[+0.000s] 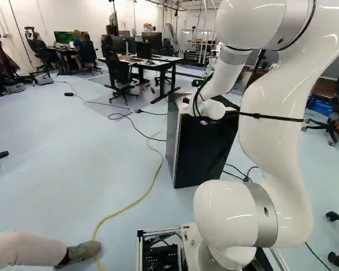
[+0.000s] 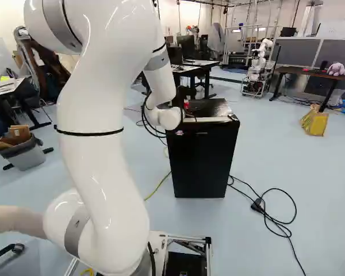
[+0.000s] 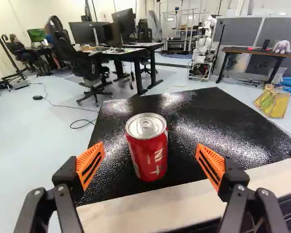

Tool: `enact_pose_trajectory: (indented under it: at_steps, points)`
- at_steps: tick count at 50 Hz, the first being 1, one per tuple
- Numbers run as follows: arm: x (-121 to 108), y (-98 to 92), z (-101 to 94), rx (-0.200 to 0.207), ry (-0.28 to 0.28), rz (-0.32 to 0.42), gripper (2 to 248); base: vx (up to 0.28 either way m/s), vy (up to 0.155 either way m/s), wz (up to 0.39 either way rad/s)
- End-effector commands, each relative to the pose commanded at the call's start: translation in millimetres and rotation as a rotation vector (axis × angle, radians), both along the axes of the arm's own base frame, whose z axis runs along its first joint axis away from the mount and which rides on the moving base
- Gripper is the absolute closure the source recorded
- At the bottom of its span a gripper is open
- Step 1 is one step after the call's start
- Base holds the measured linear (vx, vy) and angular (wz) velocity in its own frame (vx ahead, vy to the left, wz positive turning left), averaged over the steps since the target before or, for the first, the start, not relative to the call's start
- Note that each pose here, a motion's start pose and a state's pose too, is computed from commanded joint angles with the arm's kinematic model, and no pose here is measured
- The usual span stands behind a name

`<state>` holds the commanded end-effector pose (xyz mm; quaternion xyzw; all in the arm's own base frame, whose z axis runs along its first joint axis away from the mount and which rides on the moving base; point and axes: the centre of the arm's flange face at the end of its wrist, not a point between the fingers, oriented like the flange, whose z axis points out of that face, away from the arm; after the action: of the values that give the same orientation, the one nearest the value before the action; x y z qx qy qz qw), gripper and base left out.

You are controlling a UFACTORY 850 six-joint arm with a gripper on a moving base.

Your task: Grab a drink from the fridge

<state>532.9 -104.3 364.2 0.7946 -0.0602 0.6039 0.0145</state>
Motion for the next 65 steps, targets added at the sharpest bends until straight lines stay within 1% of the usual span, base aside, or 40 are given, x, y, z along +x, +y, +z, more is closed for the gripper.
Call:
enact_pose_trajectory:
  at_steps: [8, 9, 13, 14, 18, 19, 23, 24, 29, 30, 39, 65]
  points:
    - [1.6, -0.1, -0.5, 0.0, 0.0, 0.0, 3, 0.0, 0.0, 0.0]
    - [1.7, -0.1, -0.5, 0.0, 0.0, 0.0, 22, 0.0, 0.0, 0.0]
    - [1.8, -0.1, -0.5, 0.0, 0.0, 0.0, 22, 0.0, 0.0, 0.0]
    - [1.8, -0.1, -0.5, 0.0, 0.0, 0.0, 59, 0.0, 0.0, 0.0]
    - [1.8, -0.1, -0.5, 0.0, 0.0, 0.0, 59, 0.0, 0.0, 0.0]
    - [1.8, -0.1, -0.5, 0.0, 0.0, 0.0, 97, 0.0, 0.0, 0.0]
    - [1.8, -0.1, -0.5, 0.0, 0.0, 0.0, 97, 0.0, 0.0, 0.0]
    - [1.8, -0.1, -0.5, 0.0, 0.0, 0.0, 135, 0.0, 0.0, 0.0]
    - [1.8, -0.1, -0.5, 0.0, 0.0, 0.0, 135, 0.0, 0.0, 0.0]
    - [1.8, -0.1, -0.5, 0.0, 0.0, 0.0, 156, 0.0, 0.0, 0.0]
    - [1.3, 0.0, 5.7, -0.002, -0.011, 0.0, 157, 0.0, 0.0, 0.0]
    - [-1.0, 0.5, 34.2, -0.013, -0.062, 0.001, 157, 0.0, 0.0, 0.0]
